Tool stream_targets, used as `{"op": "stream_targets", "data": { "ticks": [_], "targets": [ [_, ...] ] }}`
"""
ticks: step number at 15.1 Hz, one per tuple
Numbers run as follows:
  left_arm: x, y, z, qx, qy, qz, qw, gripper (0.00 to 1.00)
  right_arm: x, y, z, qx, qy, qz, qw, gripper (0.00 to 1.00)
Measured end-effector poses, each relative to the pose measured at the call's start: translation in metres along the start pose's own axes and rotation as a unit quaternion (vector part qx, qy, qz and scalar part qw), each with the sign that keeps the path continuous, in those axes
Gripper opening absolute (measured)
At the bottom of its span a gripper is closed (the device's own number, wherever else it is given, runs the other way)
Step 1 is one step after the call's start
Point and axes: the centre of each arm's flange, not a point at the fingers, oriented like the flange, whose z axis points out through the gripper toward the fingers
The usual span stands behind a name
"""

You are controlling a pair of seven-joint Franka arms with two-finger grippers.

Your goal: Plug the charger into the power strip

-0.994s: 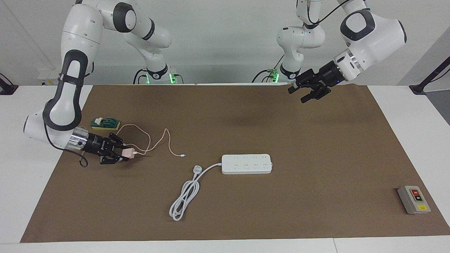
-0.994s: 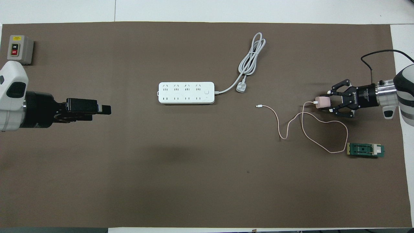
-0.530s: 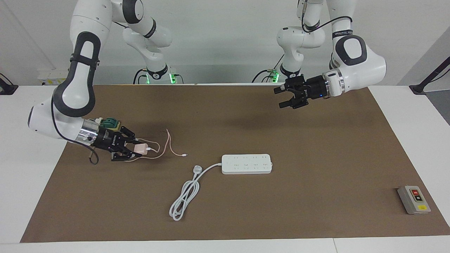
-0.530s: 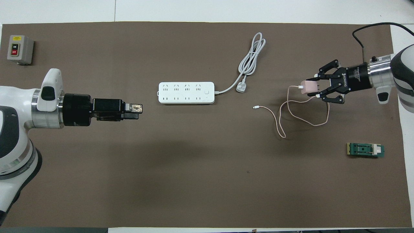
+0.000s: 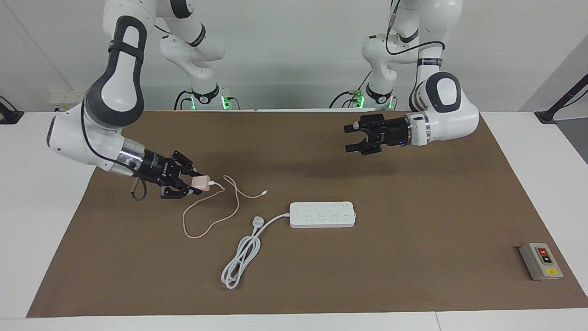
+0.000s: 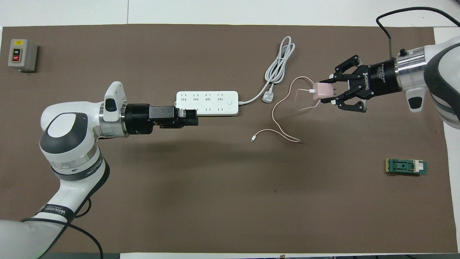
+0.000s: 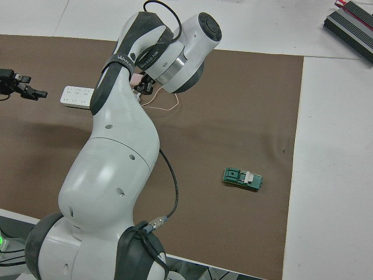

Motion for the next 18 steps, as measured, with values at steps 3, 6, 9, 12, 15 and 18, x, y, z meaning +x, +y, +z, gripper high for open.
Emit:
{"op": "stream_targets", "data": {
  "ticks": [3, 6, 9, 12, 15, 18],
  "targets": [
    [0.017, -0.006, 0.004, -0.004, 0.002, 0.013, 1.0, 1.0, -0.035, 0.006, 0.017, -0.01, 0.001, -0.005, 1.0, 0.47],
    [0.028, 0.011, 0.012, -0.004, 0.001, 0.034, 0.999, 1.0, -0.069, 0.013, 0.042, -0.014, 0.006, -0.007, 1.0, 0.47],
    [0.028, 0.013, 0.027, 0.003, 0.003, 0.037, 0.999, 1.0, -0.096, 0.021, 0.075, -0.016, 0.013, -0.008, 1.0, 0.47],
    [0.027, 0.012, 0.036, 0.002, 0.006, 0.035, 0.999, 1.0, -0.116, 0.026, 0.096, -0.011, 0.018, -0.001, 1.0, 0.47],
    [0.028, 0.013, 0.04, -0.005, 0.011, 0.032, 0.999, 1.0, -0.135, 0.032, 0.112, -0.005, 0.02, 0.004, 1.0, 0.47],
    [0.022, 0.015, 0.057, -0.023, 0.011, 0.024, 0.999, 1.0, -0.156, 0.038, 0.13, 0.007, 0.022, 0.009, 1.0, 0.47]
  ]
}}
